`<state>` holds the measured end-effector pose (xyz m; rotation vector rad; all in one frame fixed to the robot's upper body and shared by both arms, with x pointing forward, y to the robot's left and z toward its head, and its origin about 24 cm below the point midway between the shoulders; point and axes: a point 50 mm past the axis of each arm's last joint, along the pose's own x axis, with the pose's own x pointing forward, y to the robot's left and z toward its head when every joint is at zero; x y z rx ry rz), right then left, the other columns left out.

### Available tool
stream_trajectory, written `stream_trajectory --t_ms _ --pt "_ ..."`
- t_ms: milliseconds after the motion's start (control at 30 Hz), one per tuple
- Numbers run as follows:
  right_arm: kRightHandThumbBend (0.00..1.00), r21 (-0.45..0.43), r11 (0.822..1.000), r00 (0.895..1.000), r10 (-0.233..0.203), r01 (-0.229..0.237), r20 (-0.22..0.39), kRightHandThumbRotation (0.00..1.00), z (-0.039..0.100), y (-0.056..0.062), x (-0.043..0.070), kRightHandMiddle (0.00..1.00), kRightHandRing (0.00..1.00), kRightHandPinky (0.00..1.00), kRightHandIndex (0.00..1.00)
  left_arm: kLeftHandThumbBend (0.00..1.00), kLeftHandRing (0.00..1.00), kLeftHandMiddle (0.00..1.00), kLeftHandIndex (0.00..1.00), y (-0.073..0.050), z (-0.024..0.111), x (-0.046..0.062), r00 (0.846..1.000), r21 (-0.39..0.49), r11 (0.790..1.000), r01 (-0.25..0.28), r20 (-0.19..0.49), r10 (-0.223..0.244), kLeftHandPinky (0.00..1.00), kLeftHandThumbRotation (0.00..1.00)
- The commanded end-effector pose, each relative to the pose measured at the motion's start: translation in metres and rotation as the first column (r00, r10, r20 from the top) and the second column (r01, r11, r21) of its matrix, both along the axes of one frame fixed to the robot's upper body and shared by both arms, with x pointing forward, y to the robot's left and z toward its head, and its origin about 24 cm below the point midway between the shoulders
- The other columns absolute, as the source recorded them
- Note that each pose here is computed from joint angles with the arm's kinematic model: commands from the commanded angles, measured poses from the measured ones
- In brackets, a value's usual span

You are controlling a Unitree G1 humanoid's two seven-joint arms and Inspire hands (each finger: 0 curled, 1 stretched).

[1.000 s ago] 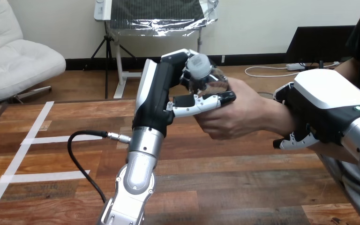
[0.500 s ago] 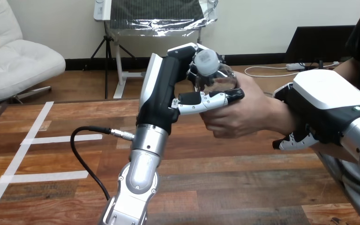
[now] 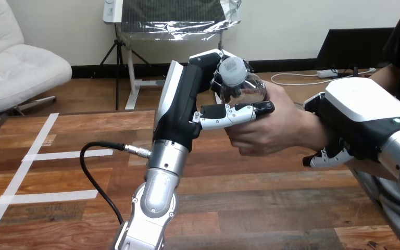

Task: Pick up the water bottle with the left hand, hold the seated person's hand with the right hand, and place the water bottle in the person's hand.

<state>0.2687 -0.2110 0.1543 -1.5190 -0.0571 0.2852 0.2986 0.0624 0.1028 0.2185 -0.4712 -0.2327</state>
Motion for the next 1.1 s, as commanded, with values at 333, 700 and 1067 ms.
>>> stream_trajectory --t_ms 333,700,1067 --pt "0.67 0.010 1.000 0.996 0.022 -0.023 0.086 0.00 0.0193 0.0061 0.0041 0.52 0.44 0.36 0.53 0.71 0.40 0.44 0.45 -0.0129 0.0303 -0.0063 0.990 -0.048 0.996 0.077 0.124 -0.070 0.34 0.00" --pt "0.67 0.011 1.000 0.996 0.026 -0.027 0.091 0.00 0.0194 0.0053 0.0039 0.51 0.44 0.37 0.53 0.71 0.40 0.44 0.45 -0.0126 0.0299 -0.0065 0.990 -0.039 0.997 0.073 0.125 -0.068 0.34 0.00" --pt "0.70 -0.002 1.000 0.995 0.031 -0.031 0.099 0.00 0.0195 0.0040 0.0035 0.54 0.46 0.38 0.54 0.71 0.47 0.51 0.50 -0.0121 0.0292 -0.0058 0.991 0.039 0.994 0.099 0.091 -0.102 0.40 0.00"
